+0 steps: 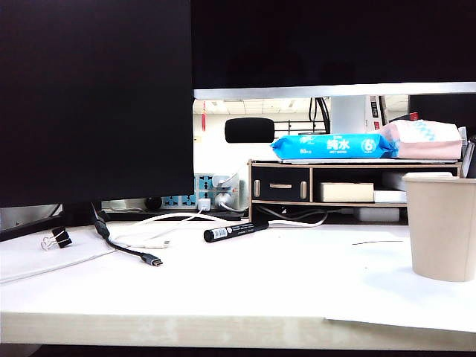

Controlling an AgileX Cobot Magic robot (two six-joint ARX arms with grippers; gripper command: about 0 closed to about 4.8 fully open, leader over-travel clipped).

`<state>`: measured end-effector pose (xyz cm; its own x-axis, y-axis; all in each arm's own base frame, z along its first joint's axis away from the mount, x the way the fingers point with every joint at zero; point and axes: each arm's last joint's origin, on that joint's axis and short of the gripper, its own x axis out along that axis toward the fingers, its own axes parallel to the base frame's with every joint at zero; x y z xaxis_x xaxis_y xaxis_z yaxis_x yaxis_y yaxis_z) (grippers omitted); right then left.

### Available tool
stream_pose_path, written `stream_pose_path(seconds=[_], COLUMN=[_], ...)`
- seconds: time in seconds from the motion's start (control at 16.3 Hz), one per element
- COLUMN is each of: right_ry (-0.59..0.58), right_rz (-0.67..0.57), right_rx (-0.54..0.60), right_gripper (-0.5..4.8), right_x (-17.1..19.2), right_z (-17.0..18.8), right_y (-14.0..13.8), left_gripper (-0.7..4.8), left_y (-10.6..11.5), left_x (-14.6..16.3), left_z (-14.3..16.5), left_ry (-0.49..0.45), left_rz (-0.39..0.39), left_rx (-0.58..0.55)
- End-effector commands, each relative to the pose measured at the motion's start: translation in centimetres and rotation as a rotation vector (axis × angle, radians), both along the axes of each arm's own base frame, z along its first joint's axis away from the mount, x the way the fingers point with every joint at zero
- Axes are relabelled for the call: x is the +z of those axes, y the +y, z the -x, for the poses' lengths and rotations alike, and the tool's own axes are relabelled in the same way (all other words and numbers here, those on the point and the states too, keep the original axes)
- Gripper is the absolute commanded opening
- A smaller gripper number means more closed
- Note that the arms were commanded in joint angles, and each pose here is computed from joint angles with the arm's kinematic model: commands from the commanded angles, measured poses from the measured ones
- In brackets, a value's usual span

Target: Pick up the marker from the paper cup and put it on the table.

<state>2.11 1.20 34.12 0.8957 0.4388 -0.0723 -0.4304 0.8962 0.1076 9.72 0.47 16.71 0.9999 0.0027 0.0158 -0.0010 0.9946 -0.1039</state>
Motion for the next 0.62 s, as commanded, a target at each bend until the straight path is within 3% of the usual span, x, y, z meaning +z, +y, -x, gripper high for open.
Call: stream_pose_path(seconds=[0.06, 0.37, 0.49, 0.62], right_ry=[-0.019, -0.016, -0.034, -0.038], right_rz=[-0.003, -0.002, 0.004, 0.017], right_rx=[0.0, -0.015, -0.089, -0.267], right_gripper=[0.05, 0.05, 0.05, 0.05], right_x=[0.2, 0.1, -0.9, -3.3], right_z=[0.1, 0.0, -0.9, -2.5], right_y=[0.0, 0.0, -0.1, -0.4], left_gripper=[-0.05, -0.05, -0.05, -0.05], left_y=[0.0, 0.0, 0.0, 0.0], left_x=[0.1, 0.1, 0.1, 0.1], left_z=[0.0, 0.0, 0.0, 0.0], left_ry=[-0.01, -0.01, -0.01, -0.006], left_rz=[-0.001, -0.001, -0.001, -0.001], left_rx=[-0.001, -0.001, -0.001, -0.001])
